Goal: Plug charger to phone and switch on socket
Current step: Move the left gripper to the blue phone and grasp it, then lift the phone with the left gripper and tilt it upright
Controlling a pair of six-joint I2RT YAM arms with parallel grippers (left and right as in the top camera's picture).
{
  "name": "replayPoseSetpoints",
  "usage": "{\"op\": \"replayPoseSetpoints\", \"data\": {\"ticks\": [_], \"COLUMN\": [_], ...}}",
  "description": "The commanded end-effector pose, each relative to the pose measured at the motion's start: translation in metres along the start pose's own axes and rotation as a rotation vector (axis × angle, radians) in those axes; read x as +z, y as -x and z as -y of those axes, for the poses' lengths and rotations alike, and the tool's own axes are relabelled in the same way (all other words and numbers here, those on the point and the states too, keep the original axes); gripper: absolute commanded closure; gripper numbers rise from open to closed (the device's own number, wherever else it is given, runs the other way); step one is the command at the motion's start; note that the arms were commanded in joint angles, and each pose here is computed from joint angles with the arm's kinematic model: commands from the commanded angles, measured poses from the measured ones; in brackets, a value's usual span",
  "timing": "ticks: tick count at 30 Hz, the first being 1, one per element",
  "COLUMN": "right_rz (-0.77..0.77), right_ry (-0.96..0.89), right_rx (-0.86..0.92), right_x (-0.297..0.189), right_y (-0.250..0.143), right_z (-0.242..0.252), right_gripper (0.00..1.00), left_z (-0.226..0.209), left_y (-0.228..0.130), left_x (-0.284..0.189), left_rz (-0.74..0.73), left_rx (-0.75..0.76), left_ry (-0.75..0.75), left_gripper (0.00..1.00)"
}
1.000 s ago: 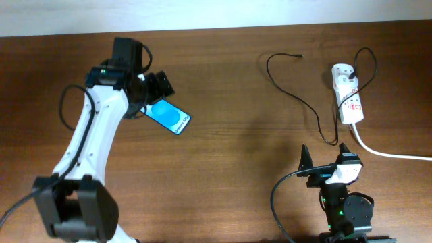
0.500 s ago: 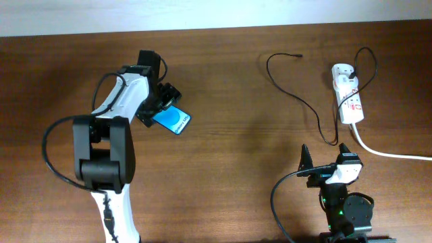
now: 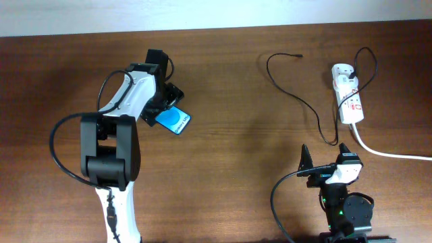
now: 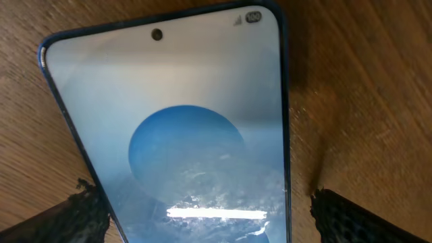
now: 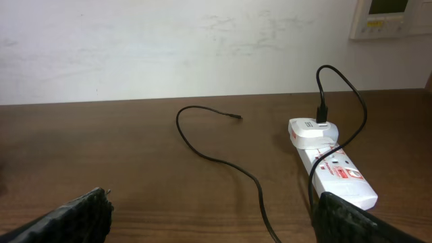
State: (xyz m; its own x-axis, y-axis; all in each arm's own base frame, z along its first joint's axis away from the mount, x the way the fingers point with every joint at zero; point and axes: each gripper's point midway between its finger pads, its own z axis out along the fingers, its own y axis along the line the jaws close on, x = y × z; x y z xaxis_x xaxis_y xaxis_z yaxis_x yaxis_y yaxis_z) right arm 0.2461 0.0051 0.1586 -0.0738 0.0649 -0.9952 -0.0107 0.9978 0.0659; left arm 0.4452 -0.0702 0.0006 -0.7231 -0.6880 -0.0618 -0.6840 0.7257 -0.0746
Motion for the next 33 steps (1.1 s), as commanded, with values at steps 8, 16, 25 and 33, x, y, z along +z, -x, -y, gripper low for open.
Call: {"op": "replayPoseSetpoints", "data": {"ticks": [8, 16, 25, 33], "right_rz": [-0.006, -0.006, -0.006, -0.006], "right_ry": [0.011, 0.012, 0.012, 0.011], "right_rx": [-0.005, -0.005, -0.005, -0.005], "right_x": [0.0, 0.0, 0.0, 0.0], "right_y": [-0.003, -0.003, -0.003, -0.003], "right_z": [-0.002, -0.002, -0.002, -0.002], "right_gripper": [0.01, 0.01, 0.01, 0.01], "left_z": [-0.031, -0.031, -0.032, -0.031], "left_y": [-0.023, -0.023, -0.024, -0.024], "left_x": [0.044, 0.044, 0.043, 0.029], "left_rz": [-0.122, -0.126, -0.133, -0.156], "left_rx": [0.3, 0.342, 0.391, 0.39], "left_ry": [0.111, 0.111, 0.111, 0.125], "left_gripper": [0.23, 0.01, 0.3, 0.36]}}
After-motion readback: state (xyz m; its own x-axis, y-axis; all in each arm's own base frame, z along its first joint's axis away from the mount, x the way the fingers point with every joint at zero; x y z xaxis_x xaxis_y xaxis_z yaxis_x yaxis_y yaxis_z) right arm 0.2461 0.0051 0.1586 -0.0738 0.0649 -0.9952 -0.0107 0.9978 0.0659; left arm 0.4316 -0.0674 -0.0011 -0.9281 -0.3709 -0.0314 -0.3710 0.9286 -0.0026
